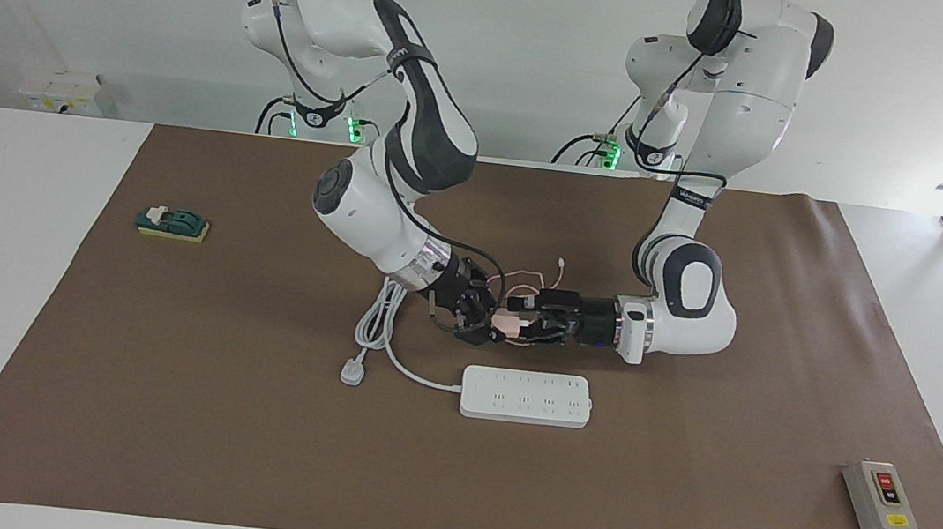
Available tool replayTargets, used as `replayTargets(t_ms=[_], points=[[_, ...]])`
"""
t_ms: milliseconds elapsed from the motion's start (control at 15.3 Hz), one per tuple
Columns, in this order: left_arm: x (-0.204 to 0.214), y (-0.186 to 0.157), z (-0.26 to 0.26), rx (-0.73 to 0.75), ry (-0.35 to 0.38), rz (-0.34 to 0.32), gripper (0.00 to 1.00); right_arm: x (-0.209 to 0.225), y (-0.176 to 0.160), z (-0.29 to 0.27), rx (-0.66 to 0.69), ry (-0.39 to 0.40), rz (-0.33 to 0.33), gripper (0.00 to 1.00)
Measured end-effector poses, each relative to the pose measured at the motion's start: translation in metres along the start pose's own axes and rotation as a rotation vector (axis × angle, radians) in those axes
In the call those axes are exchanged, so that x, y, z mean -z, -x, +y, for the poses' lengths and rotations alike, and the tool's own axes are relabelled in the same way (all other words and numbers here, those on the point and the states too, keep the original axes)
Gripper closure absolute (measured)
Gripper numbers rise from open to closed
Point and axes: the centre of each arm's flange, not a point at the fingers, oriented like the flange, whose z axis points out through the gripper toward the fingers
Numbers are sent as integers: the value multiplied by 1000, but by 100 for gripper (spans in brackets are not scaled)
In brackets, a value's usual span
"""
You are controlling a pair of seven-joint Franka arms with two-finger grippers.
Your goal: Plug charger into power strip
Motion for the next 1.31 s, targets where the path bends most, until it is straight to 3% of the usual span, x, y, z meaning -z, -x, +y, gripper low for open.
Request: replayTargets(t_ms=[850, 1047, 1178, 1308], points=[[1, -6, -6, -17, 7, 7, 4, 0, 0, 0, -1, -1, 0, 48], [2, -7, -4, -10, 10, 10, 36, 0, -1, 0, -1, -1, 0, 48], [5, -9, -2, -7, 14, 14, 41, 1, -1, -1, -1, -2, 1, 48], [8, -11, 0, -11, 21, 16, 61, 1, -1, -1, -2, -3, 1, 48]])
